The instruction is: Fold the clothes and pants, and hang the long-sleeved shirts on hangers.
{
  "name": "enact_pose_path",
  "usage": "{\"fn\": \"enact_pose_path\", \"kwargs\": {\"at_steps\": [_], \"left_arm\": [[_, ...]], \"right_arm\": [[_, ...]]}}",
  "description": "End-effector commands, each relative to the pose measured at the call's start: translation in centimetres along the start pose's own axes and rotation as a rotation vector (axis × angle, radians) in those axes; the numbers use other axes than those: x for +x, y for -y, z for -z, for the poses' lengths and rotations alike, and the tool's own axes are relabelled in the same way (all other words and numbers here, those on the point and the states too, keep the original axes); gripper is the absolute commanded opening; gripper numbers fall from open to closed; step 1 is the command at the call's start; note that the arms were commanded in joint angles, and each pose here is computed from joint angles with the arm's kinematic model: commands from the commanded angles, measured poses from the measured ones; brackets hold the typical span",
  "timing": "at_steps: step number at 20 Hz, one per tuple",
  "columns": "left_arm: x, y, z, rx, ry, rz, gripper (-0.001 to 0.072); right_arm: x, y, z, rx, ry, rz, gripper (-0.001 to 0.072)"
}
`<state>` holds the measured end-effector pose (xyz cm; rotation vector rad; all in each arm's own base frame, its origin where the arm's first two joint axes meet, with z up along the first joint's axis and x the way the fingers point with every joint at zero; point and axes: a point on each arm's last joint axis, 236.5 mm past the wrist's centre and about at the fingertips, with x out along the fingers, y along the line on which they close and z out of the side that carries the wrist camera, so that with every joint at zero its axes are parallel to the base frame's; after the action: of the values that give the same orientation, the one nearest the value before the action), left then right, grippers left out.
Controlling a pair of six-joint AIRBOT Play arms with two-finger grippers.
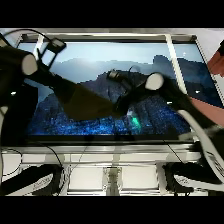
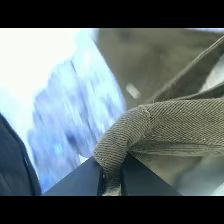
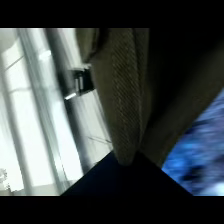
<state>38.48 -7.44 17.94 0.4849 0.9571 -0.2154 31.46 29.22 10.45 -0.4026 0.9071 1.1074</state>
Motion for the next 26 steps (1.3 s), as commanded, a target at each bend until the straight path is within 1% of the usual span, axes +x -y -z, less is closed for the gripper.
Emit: {"fn": "enact_pose_path", "kwargs": {"at_steps": [1, 4, 8, 12, 15, 17, 18, 19, 21, 22, 24, 26], "left_arm": [[-4.9, -2.6, -4.3, -0.086, 0.276, -0.078, 0.0077], [-7.3, -3.4, -5.8, -0.097, 0.385, -0.100, 0.0077], [-7.0, -3.7, -5.7, -0.091, 0.375, -0.117, 0.0077], [-6.4, -4.7, -5.5, -0.149, 0.359, -0.150, 0.0077], [-4.6, -4.3, -6.1, -0.141, 0.343, -0.143, 0.0077], [-3.1, -4.3, -7.4, -0.128, 0.362, -0.146, 0.0077], [-2.6, -4.8, -8.4, -0.137, 0.392, -0.173, 0.0077], [-2.8, -6.2, -9.2, -0.180, 0.433, -0.224, 0.0077], [-4.5, -8.6, -10.4, -0.299, 0.530, -0.298, 0.0076], [-5.1, -8.6, -11.1, -0.308, 0.571, -0.291, 0.0076], [-4.9, -7.4, -11.8, -0.272, 0.582, -0.262, 0.0076], [-3.2, -3.8, -11.8, -0.186, 0.528, -0.145, 0.0077]], "right_arm": [[-11.1, 4.5, -5.5, -0.067, 0.192, 0.383, 0.0029], [-14.4, 5.6, -7.3, -0.098, 0.237, 0.484, 0.0029], [-16.7, 9.1, -6.1, -0.089, 0.183, 0.654, 0.0029], [-17.4, 10.7, -4.0, 0.014, 0.147, 0.673, 0.0029], [-17.7, 11.0, -4.8, 0.002, 0.176, 0.690, 0.0029], [-18.6, 12.1, -5.8, -0.031, 0.214, 0.749, 0.0028], [-19.7, 13.2, -6.5, -0.061, 0.233, 0.818, 0.0028], [-21.2, 14.2, -6.8, -0.078, 0.239, 0.890, 0.0028], [-23.7, 14.5, -7.6, -0.083, 0.260, 0.954, 0.0028], [-24.5, 14.2, -8.2, -0.101, 0.277, 0.961, 0.0028], [-24.7, 13.3, -8.9, -0.122, 0.292, 0.929, 0.0029], [-23.4, 12.6, -8.4, -0.112, 0.268, 0.868, 0.0029]]}}
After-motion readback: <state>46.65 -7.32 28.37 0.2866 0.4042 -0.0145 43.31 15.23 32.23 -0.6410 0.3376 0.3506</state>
